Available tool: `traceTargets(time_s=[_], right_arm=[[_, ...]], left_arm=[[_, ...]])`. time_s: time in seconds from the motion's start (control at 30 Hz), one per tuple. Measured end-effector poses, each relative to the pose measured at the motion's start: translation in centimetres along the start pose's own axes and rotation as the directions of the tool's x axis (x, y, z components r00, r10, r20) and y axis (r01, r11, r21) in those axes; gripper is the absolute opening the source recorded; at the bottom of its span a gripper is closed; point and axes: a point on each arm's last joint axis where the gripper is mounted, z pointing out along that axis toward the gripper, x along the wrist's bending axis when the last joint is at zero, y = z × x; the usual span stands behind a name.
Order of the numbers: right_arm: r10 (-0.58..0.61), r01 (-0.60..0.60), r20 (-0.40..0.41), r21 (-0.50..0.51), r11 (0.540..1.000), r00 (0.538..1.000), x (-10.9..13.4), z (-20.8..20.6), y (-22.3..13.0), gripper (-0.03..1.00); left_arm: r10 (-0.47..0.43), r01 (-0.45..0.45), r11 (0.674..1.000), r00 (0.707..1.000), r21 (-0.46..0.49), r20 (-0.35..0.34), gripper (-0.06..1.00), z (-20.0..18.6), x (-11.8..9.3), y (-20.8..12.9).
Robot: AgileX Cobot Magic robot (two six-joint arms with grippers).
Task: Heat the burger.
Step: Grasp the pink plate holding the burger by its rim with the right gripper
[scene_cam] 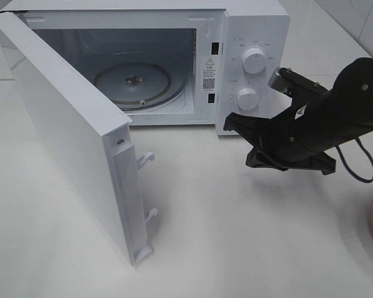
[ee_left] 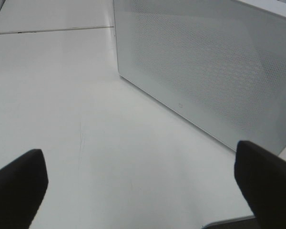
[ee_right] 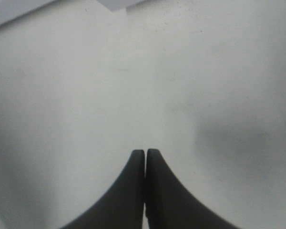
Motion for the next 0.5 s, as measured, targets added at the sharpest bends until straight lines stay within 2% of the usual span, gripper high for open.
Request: traceTargets(time_s=[0.03, 0.07, 0.13, 0.17, 0.2, 0.27, 0.3, 0.33, 0.4, 0.5], right_arm=[[-0.054, 0.052, 0.025, 0.053, 0.997, 0.998, -0.3, -0.5, -0.3, 0.02], [-0.054, 0.052, 0.025, 0.053, 0.997, 0.998, -0.3, -0.5, -0.3, 0.02], [-0.155, 0.148, 0.051, 0.112, 0.983, 0.987, -0.7, -1.5, -0.4, 0.02], [-0.155, 0.148, 0.051, 0.112, 0.983, 0.987, -0.7, -1.5, -0.4, 0.02], [-0.223, 0.212, 0.062, 0.147, 0.966, 0.973, -0.9, -2.2, -0.6, 0.02], [-0.255, 0.242, 0.064, 0.159, 0.957, 0.965, -0.9, -2.6, -0.6, 0.02], [-0.317, 0.298, 0.075, 0.188, 0.936, 0.946, -1.1, -3.4, -0.7, 0.02], [-0.317, 0.298, 0.075, 0.188, 0.936, 0.946, -1.1, -3.4, -0.7, 0.02], [-0.391, 0.364, 0.093, 0.219, 0.905, 0.916, -1.3, -4.5, -0.7, 0.02], [-0.428, 0.397, 0.106, 0.229, 0.889, 0.898, -1.5, -5.5, -0.7, 0.02]], left_arm=[[0.0, 0.0, 1.0, 1.0, 0.0, 0.0, 0.99, 0.0, 0.0, 0.0], [0.0, 0.0, 1.0, 1.0, 0.0, 0.0, 0.99, 0.0, 0.0, 0.0], [0.0, 0.0, 1.0, 1.0, 0.0, 0.0, 0.99, 0.0, 0.0, 0.0], [0.0, 0.0, 1.0, 1.0, 0.0, 0.0, 0.99, 0.0, 0.0, 0.0], [0.0, 0.0, 1.0, 1.0, 0.0, 0.0, 0.99, 0.0, 0.0, 0.0], [0.0, 0.0, 1.0, 1.0, 0.0, 0.0, 0.99, 0.0, 0.0, 0.0], [0.0, 0.0, 1.0, 1.0, 0.0, 0.0, 0.99, 0.0, 0.0, 0.0], [0.0, 0.0, 1.0, 1.0, 0.0, 0.0, 0.99, 0.0, 0.0, 0.0], [0.0, 0.0, 1.0, 1.0, 0.0, 0.0, 0.99, 0.0, 0.0, 0.0], [0.0, 0.0, 1.0, 1.0, 0.0, 0.0, 0.99, 0.0, 0.0, 0.0]])
